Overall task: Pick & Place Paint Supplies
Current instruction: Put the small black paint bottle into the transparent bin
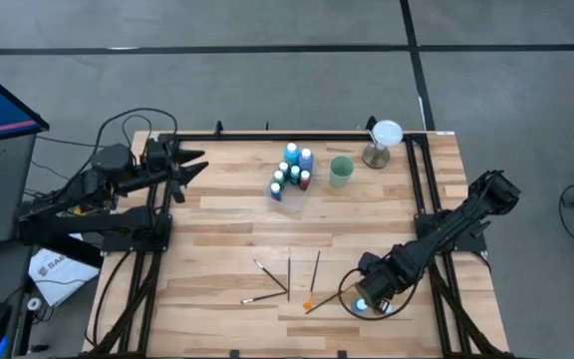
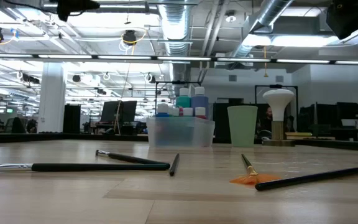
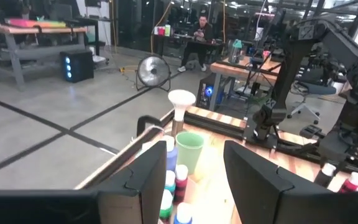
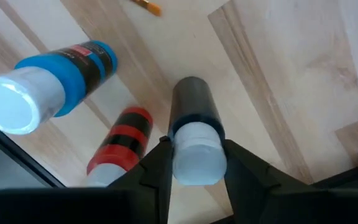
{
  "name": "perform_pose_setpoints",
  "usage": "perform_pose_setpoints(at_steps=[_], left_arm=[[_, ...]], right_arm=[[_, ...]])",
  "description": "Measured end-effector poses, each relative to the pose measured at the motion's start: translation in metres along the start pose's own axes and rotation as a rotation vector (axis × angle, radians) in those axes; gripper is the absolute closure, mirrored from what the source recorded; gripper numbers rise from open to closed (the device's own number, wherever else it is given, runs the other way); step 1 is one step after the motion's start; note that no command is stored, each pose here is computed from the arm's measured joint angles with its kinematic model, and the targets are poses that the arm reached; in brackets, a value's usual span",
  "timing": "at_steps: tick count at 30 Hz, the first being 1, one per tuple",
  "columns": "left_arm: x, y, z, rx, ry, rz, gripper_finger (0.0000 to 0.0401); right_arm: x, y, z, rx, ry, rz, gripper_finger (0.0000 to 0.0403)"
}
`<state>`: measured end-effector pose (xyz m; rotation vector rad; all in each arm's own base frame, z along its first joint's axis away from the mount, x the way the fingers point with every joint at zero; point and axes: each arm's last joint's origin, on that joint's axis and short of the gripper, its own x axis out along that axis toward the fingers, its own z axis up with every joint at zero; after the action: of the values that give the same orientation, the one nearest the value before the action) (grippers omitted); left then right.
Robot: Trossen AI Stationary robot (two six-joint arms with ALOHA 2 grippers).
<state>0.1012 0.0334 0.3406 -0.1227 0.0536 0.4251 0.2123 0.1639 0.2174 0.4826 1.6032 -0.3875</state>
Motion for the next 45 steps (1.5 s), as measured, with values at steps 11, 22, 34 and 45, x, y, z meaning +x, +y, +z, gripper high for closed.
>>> perform_pose_setpoints(at_steps=[11,22,34,45], left_arm=[[-0.002,0.006,-0.049,-0.136,0.015,0.003,0.0247],[-0.002,0.013,-0.109,-0.267,-0.023,-0.023,0.0247],[0.000,0.016,-0.136,-0.282,-0.135,-0.051,0.0247],[0.006,0.017,-0.154,-0.326,-0.125,-0.051,0.0247]], right_arm=[[-0.003,-0.009,0.003,-0.014,0.025,-0.039,0.0296],[-0.057,-0.064,0.036,-0.051,0.023,-0.076,0.0296],[-0.092,-0.111,0.129,-0.121,-0.108,-0.117,0.0296],[-0.123,-0.100,0.223,-0.274,-0.251,-0.137,0.0296]])
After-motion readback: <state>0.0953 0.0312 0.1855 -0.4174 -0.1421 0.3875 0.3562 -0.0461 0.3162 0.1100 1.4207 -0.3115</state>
